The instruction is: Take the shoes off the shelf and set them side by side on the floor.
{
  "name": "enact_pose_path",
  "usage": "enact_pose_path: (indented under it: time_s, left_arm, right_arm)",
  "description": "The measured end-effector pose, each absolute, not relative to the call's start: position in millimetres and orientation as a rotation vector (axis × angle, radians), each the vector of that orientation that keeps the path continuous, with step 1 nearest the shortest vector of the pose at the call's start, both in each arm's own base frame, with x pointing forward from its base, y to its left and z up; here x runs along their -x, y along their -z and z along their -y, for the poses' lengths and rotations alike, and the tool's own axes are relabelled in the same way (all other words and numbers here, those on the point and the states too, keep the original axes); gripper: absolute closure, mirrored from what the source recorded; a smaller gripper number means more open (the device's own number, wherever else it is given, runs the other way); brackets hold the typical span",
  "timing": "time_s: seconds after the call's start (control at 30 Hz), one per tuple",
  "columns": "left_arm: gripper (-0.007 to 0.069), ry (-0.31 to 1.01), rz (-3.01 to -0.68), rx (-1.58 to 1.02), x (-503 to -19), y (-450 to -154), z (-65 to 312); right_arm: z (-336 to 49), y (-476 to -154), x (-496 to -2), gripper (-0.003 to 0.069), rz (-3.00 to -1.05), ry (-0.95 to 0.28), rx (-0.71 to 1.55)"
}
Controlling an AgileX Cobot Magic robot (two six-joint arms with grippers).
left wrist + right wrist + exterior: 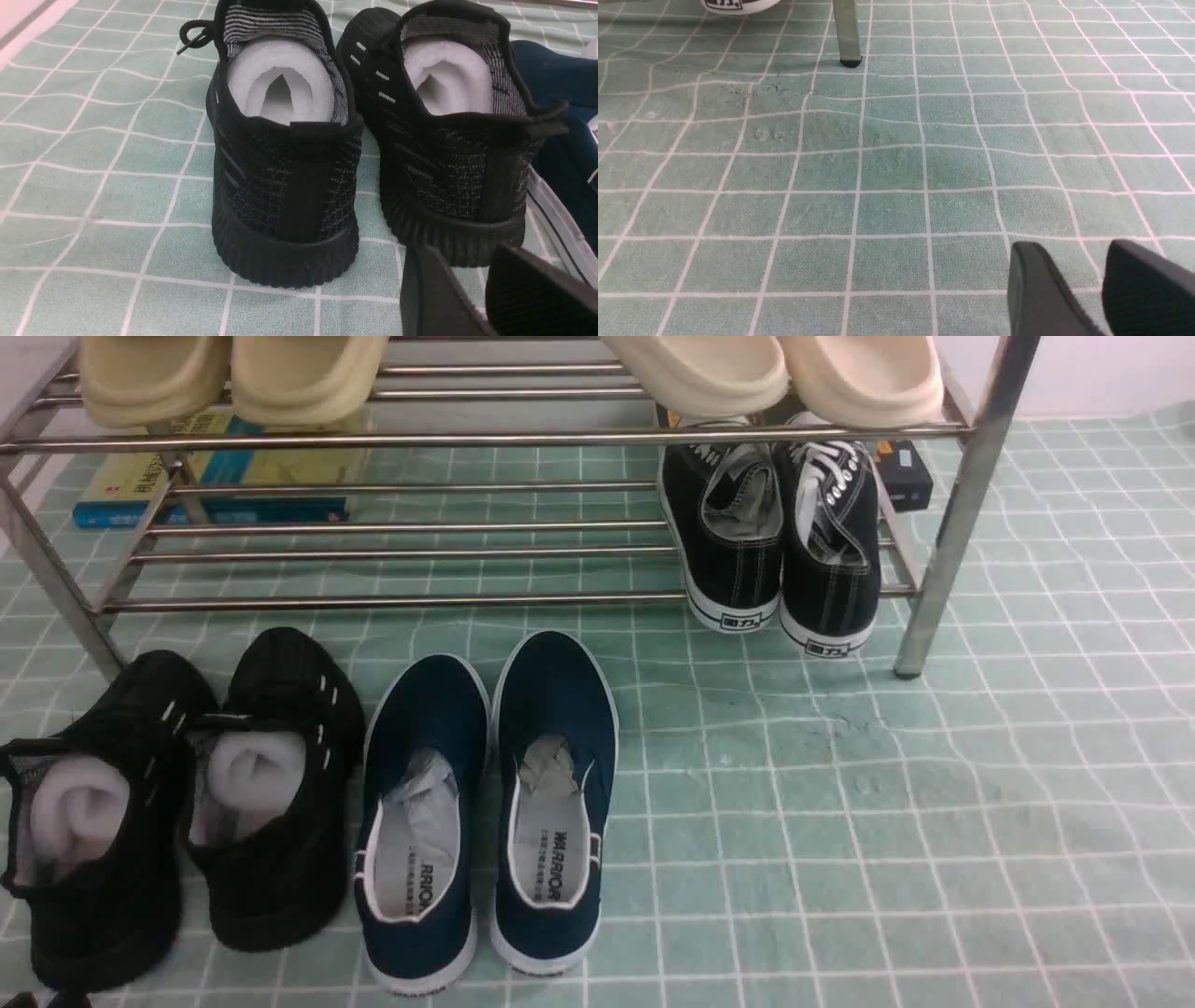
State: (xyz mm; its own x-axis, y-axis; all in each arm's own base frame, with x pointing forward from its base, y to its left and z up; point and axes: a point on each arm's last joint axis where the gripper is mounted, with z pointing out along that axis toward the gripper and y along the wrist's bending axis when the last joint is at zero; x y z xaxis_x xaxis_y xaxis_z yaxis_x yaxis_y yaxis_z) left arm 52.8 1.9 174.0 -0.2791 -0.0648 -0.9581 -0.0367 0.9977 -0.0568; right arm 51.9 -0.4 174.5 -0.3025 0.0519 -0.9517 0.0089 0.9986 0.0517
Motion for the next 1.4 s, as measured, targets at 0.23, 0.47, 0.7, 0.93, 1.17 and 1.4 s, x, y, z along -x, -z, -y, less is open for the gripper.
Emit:
enact_pose_path:
  time_s: [0.23,0.47,0.7,0.93,1.17,1.4]
  left_arm:
    - [0.0398,0.027,-1.854,0.074,-52.8,-174.0,-1.9]
    - [0.0393,0.027,-1.854,0.074,-52.8,-174.0,-1.9]
    - [0.0392,0.027,-1.854,0.074,-52.8,-174.0,-1.9]
    - [0.0388,0.027,-1.854,0.074,-52.8,-174.0,-1.9]
    - [0.0386,0.027,-1.854,0.074,-52.8,-174.0,-1.9]
    - [0.0386,0.027,-1.854,0.074,-52.8,-174.0,-1.9]
  right_arm:
    - [0.4,-174.5,-51.9,0.0421,-1.878,-0.042,-0.044]
    - [0.4,-174.5,-51.9,0.0421,-1.878,-0.042,-0.044]
    - [0.4,-174.5,-51.9,0.0421,-1.878,-0.042,-0.044]
    - [0.4,-174.5,-51.9,0.0421,-1.878,-0.042,-0.044]
    - [0.4,-174.5,-51.9,0.0421,-1.878,-0.042,-0.044]
    - [-12.0,-175.4,-51.3,0.0421,-1.843,-0.55,-0.468]
